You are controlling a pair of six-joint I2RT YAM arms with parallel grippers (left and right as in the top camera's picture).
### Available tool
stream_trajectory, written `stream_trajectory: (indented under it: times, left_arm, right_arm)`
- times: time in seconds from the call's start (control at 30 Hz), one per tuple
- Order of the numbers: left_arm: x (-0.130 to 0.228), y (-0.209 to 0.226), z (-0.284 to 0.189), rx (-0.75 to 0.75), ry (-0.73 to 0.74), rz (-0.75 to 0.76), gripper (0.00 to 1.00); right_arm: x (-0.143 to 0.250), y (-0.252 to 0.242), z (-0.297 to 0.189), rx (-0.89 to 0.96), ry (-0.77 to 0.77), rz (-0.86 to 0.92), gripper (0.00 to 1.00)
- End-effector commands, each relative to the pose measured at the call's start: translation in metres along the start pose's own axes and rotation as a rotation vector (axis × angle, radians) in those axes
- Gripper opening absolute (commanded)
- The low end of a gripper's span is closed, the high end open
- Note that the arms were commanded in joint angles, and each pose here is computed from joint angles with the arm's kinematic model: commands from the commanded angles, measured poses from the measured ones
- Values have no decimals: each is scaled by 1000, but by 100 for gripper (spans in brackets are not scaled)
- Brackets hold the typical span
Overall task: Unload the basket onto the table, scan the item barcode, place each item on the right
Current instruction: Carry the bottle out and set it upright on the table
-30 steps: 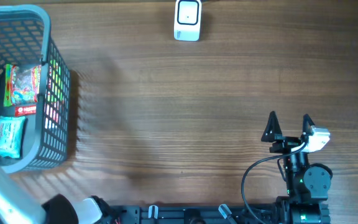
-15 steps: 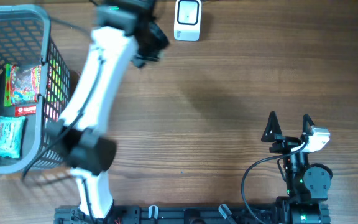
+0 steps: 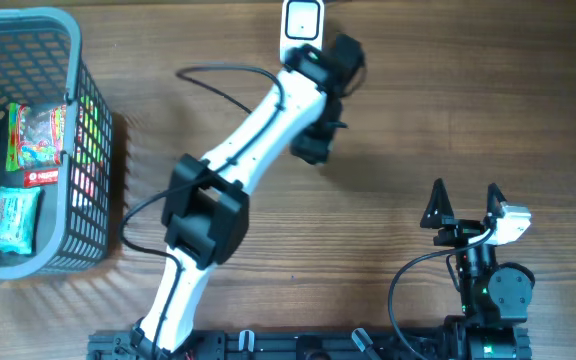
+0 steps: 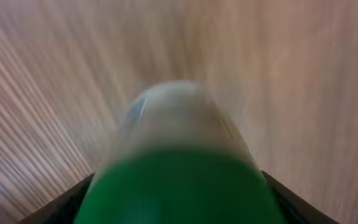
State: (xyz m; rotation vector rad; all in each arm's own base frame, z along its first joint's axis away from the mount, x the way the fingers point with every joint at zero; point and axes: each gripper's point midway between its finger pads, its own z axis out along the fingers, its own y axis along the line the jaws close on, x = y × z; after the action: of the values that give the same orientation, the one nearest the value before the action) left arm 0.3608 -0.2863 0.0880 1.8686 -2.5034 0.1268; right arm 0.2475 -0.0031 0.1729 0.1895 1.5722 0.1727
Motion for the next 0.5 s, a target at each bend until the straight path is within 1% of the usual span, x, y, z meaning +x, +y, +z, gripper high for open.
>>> stream_trajectory:
  times: [0.0, 0.07, 0.13, 0.2, 0.23, 0.27, 0.3, 0.4, 0.47]
  left_arm:
    - [33, 11, 20, -4, 34, -187, 68]
    - [47, 18, 35, -3, 38, -207, 66]
    - [52, 21, 48, 6, 41, -191, 70]
    - [52, 23, 54, 10, 31, -185, 87]
    - [51, 21, 54, 15, 30, -183, 100]
    - [52, 15, 50, 35, 47, -169, 100]
    - [55, 0, 37, 92, 81, -115, 100]
    - [58, -20, 0, 190, 130, -89, 100]
    - [61, -44, -50, 344, 153, -5, 100]
  right_arm:
    - [-2, 0, 0, 3, -8, 8, 100]
    - [-2, 0, 0, 3, -8, 8, 100]
    - [-2, 0, 0, 3, -8, 8, 100]
    - [-2, 0, 0, 3, -8, 8, 100]
    - [-2, 0, 0, 3, -8, 8, 100]
    - [-2, 0, 0, 3, -8, 8, 100]
    - [-2, 0, 0, 3, -8, 8, 100]
    - [-2, 0, 0, 3, -8, 8, 100]
    - [-2, 0, 0, 3, -9, 8, 100]
